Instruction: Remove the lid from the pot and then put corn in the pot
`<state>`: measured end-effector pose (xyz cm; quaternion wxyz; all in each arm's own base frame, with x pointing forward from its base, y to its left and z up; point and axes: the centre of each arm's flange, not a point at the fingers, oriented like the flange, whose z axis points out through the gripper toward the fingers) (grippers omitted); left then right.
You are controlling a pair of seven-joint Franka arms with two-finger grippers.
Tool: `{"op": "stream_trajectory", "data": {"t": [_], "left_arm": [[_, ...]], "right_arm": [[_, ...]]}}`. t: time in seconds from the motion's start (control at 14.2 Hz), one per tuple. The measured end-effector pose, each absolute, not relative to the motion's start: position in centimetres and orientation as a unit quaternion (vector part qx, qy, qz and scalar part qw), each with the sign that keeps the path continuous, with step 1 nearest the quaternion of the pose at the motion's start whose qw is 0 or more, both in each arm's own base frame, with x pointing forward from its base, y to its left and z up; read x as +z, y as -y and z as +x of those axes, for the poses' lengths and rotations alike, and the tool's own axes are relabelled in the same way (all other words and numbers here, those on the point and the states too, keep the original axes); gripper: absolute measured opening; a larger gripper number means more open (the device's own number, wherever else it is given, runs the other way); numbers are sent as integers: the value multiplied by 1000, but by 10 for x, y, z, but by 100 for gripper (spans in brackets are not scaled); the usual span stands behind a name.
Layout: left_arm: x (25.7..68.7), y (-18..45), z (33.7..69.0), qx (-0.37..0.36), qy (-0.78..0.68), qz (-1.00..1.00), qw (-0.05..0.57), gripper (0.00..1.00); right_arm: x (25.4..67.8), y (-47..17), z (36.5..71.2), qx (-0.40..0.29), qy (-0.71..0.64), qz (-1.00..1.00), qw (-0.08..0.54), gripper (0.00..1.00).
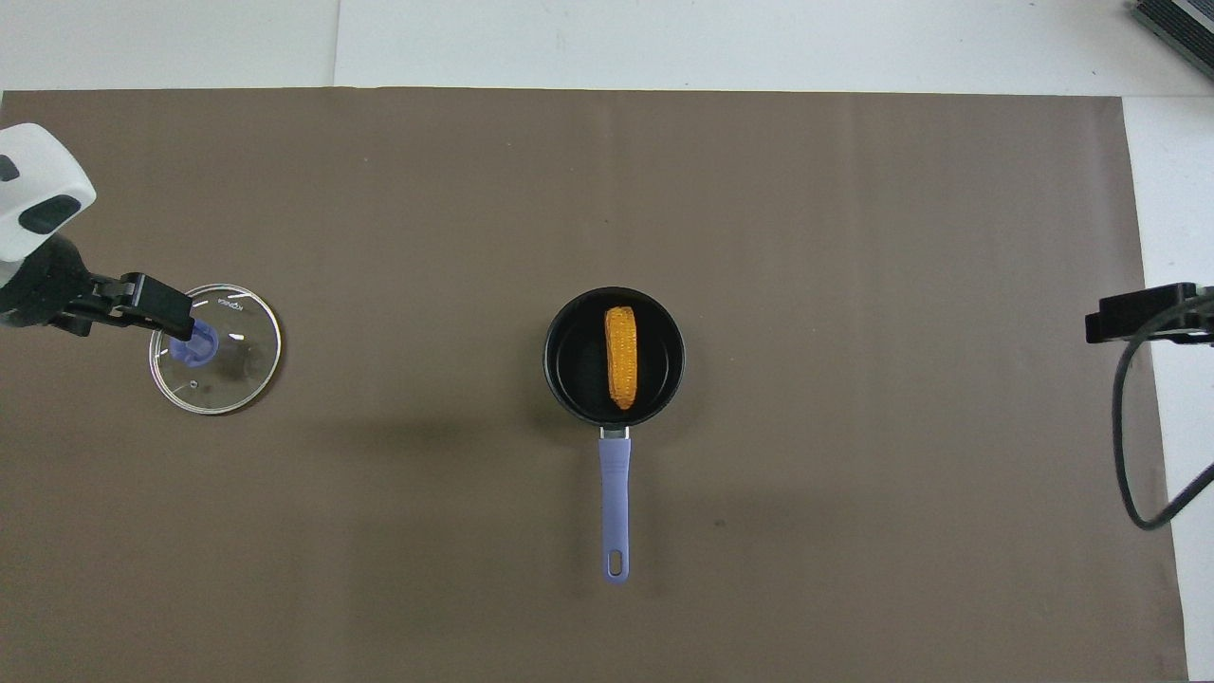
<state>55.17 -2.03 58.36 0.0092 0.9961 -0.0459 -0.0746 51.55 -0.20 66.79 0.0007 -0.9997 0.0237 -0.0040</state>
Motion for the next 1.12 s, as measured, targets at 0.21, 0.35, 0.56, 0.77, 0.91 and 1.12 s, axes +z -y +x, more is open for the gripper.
{"op": "stream_trajectory", "data": {"t": [0.21,0.35,0.56,0.77,0.91,1.12], "left_arm": [[589,21,552,-70,47,996,9,100],[593,20,551,-69,50,996,5,100],[608,19,550,-59,59,997,1,100],[616,19,551,-52,63,997,1,100],[617,19,551,-51,68,996,1,100],[617,19,551,-51,84,995,2,100]], "right_arm": [[668,-2,515,-4,-21,-1000,9,100],[667,-3,515,-3,-21,-1000,14,100],[667,-3,515,-3,-21,-1000,13,100],[666,-1,515,-2,-19,-1000,6,100],[666,0,515,-2,-18,-1000,3,100],[665,0,515,-1,-18,-1000,2,100]]}}
